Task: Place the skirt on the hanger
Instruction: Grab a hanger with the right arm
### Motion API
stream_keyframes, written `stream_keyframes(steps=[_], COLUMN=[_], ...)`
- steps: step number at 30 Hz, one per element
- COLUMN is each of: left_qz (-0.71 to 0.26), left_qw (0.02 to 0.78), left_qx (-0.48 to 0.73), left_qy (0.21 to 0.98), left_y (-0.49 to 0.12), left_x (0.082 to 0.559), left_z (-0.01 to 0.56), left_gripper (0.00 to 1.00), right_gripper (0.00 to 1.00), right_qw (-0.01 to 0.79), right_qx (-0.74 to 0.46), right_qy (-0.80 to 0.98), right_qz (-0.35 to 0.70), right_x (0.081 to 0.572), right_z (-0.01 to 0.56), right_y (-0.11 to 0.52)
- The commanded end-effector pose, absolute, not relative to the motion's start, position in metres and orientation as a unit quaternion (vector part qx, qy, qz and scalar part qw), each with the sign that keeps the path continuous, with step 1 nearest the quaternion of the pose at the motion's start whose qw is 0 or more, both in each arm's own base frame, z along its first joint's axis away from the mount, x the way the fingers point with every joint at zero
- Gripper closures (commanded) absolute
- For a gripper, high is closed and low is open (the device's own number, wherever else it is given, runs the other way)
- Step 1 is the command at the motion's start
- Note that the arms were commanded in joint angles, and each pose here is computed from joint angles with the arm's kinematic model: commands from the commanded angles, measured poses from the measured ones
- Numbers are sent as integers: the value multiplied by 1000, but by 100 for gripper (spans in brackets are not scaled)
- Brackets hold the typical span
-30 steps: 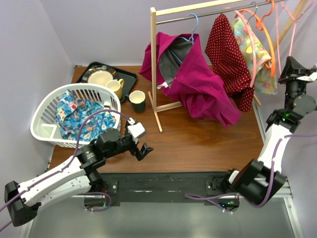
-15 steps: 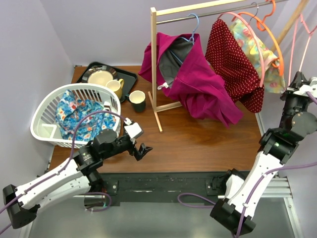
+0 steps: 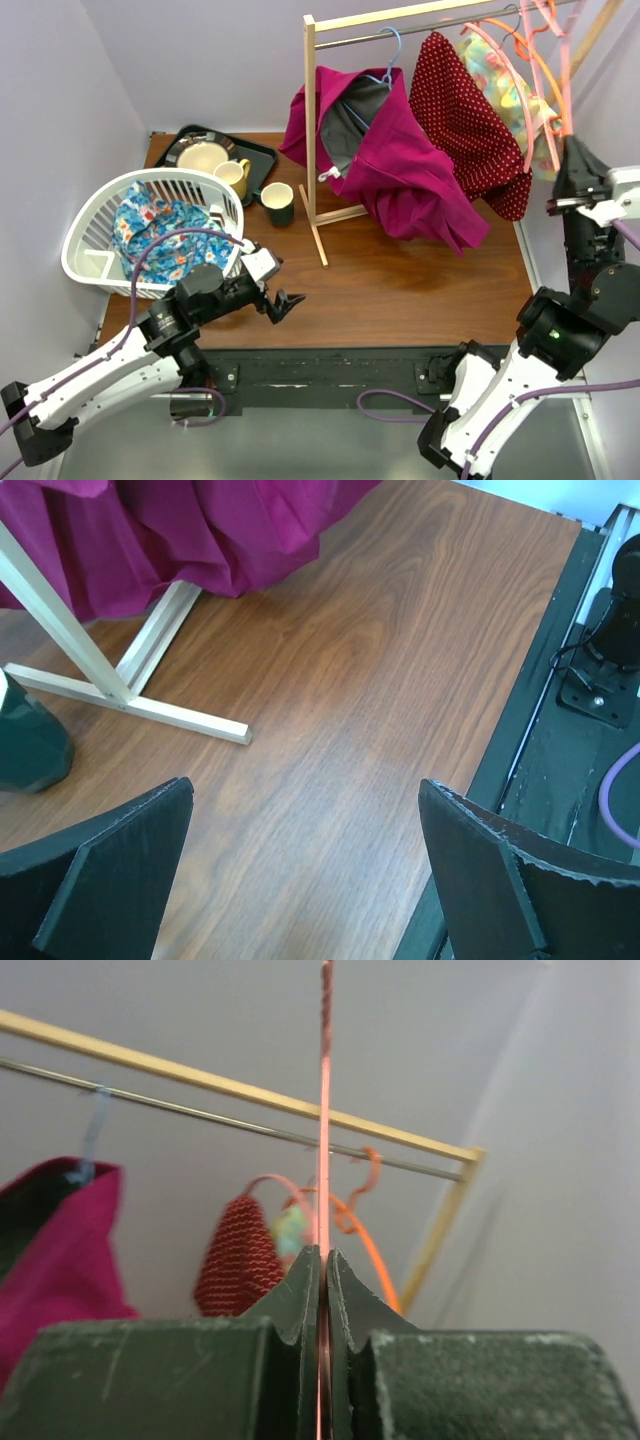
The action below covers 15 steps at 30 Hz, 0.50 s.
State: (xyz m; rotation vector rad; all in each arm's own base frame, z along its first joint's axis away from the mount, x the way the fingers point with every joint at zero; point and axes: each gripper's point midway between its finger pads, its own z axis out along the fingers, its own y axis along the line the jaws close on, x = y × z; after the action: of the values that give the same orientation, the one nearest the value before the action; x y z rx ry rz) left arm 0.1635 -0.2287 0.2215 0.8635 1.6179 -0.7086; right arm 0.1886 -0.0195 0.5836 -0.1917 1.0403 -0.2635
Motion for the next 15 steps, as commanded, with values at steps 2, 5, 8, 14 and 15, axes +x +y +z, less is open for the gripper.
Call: stream_keyframes(steps=[2,5,8,14,15], left_qz=[-289,-282,-274,-272,-273], left_qw=[627,658,676,685,687], left_qx=[361,352,345,344,345], left_qy=[627,604,590,582,578], left_y=[-217,-204,-192,-183,-182], left_x=[165,161,157,151,150], left_z=[296,336,359,375,377], left_gripper=[0,0,0,0,0], right_gripper=[100,100,100,100,100], right_qw=[817,809,805,809,811], right_qx=[-218,-259,-281,-289,-296], right_qy=[532,525,521,511,504], right_qz=[32,45,42,36,31], right_x=[179,159,144,122,115], right_z=[572,572,569,570,574], right_y=[53,77,92,109,115])
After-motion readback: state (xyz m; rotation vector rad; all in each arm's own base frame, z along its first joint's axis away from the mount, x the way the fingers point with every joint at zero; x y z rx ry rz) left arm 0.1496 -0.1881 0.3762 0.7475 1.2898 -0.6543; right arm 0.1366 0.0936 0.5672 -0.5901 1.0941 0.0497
